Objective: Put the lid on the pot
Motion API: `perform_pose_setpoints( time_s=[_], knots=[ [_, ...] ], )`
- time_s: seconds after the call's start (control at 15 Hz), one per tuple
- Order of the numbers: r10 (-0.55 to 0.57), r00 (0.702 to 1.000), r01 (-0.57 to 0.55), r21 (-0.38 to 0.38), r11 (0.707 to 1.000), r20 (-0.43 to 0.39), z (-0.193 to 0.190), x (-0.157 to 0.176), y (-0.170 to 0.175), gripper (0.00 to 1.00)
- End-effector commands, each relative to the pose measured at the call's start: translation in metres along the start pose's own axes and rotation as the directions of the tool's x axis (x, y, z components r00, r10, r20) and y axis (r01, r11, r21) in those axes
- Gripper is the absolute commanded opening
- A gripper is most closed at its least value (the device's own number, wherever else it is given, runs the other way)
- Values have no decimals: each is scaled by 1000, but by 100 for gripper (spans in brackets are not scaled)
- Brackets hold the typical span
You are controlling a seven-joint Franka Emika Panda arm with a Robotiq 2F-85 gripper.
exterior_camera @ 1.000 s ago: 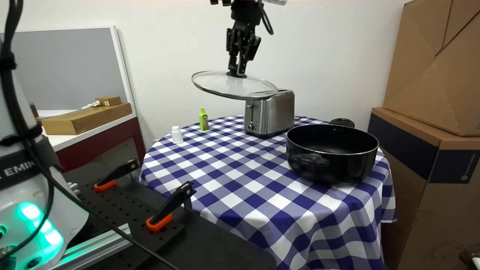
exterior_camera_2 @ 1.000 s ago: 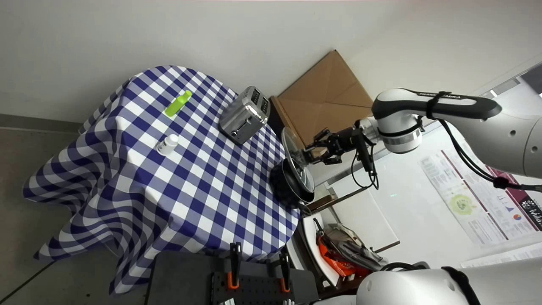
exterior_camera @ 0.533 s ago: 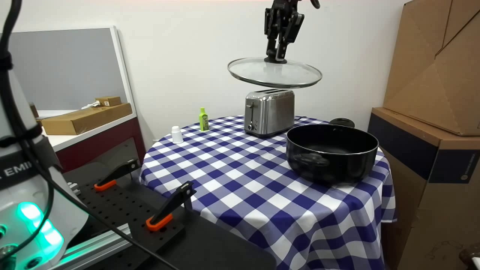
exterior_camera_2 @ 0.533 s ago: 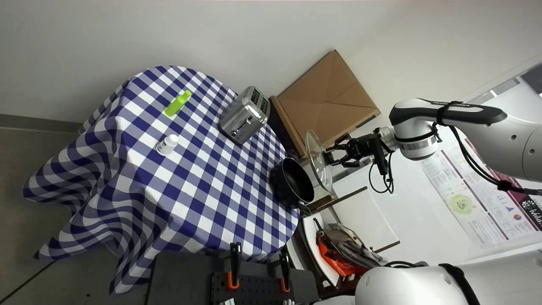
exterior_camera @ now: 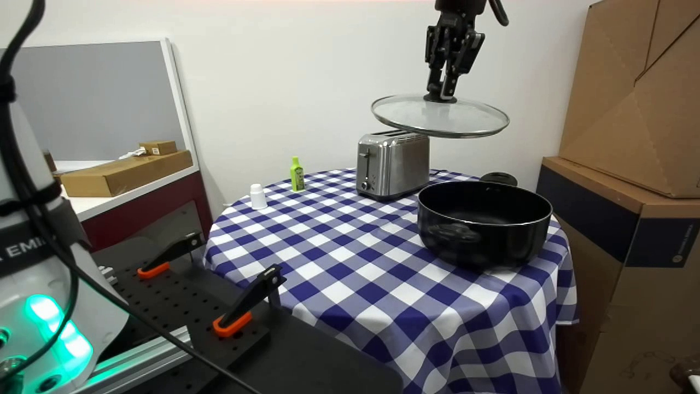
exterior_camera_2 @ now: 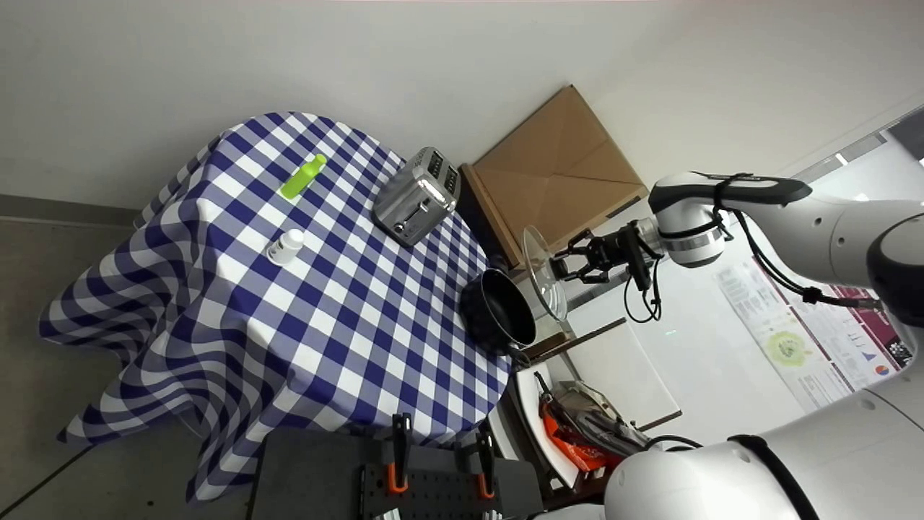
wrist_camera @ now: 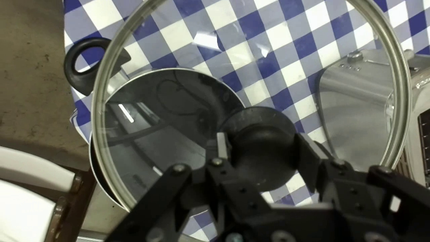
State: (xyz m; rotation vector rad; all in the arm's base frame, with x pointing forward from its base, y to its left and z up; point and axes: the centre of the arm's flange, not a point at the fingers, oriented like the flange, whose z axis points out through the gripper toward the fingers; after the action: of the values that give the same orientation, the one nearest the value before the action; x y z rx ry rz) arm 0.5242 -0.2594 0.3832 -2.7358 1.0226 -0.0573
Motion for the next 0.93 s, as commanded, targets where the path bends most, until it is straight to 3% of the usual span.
perform_pose_setpoints(
  time_s=[0.0,0.47,0.87],
  knots=[
    [87,996,-87,33,996,15,-12,38,15,25],
    [213,975,-216,47,975,64,15,62,72,25],
    [228,970,-232,36,972,86,47,81,79,25]
  ],
)
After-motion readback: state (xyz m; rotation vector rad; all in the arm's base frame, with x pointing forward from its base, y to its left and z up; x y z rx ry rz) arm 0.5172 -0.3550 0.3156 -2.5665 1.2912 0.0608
